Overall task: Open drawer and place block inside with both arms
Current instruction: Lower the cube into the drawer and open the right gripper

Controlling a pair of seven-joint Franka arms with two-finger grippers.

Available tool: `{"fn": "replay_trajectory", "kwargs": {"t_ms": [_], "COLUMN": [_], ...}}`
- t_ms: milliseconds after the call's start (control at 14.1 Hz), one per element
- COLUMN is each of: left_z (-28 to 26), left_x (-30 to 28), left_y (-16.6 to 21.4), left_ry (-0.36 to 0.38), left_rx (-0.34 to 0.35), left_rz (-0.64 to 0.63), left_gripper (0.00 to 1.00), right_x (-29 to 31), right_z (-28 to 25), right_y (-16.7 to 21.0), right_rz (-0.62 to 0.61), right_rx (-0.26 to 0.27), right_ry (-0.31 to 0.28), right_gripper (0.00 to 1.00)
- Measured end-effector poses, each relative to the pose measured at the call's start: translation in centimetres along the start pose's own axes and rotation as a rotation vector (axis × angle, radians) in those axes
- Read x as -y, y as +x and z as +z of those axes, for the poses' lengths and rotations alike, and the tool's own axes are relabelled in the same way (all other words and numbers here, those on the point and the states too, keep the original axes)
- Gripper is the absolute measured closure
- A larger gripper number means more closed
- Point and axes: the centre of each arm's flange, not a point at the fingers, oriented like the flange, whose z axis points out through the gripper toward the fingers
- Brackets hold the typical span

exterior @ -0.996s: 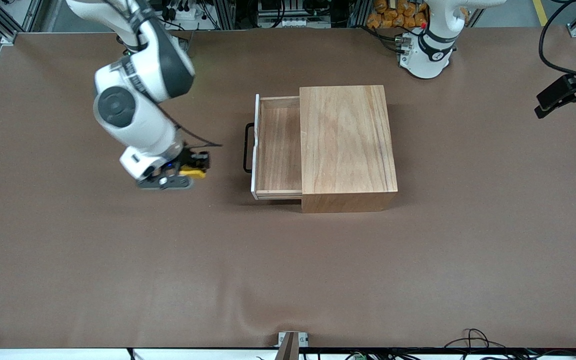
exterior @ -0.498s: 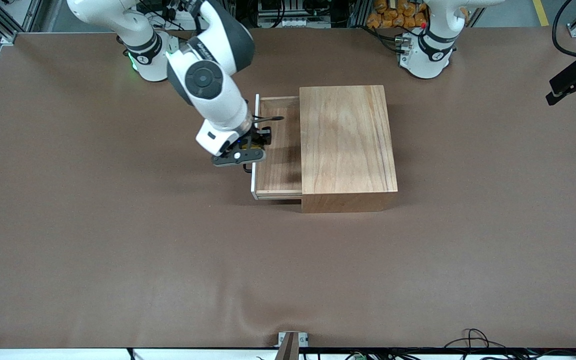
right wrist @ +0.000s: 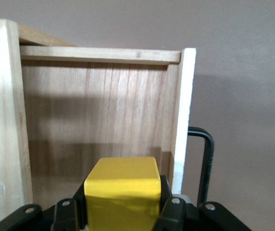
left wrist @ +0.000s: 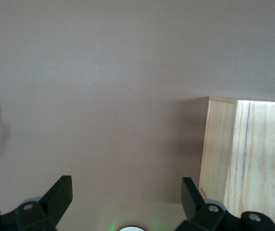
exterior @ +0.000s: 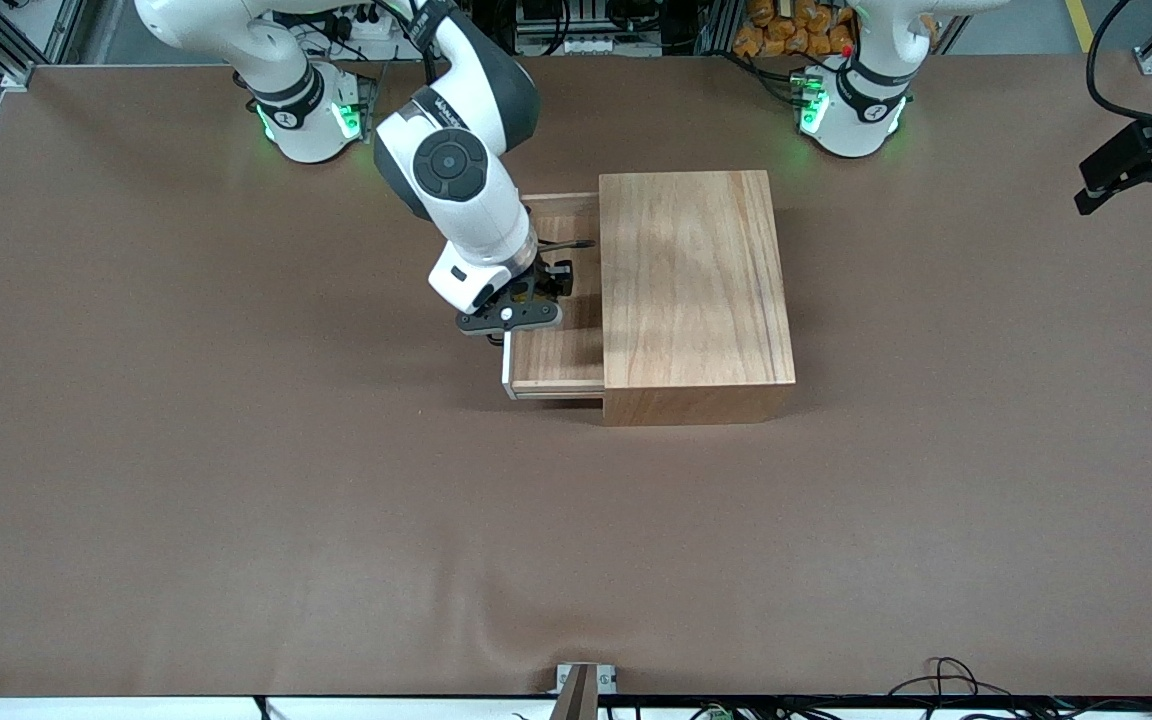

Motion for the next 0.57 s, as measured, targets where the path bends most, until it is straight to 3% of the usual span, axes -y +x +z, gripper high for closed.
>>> {"fn": "replay_trajectory", "kwargs": {"t_ms": [427, 569], "left_z": [0.8, 0.8], "left_x": [0.1, 0.1], "left_y": [0.0, 0.0], "left_ry": [0.000, 0.001], "left_rx": [0.001, 0.002], "left_rz": [0.001, 0.002], "left_gripper": [0.00, 0.00], "right_x": [1.1, 1.7], "right_z": [1.2, 2.1], "right_y": [-0.8, -1.0], "right_rz": [-0.007, -0.016], "right_rx": [0.013, 0.009], "right_ry": [-0.010, -0.011], "right_gripper": [0.44, 0.28]}}
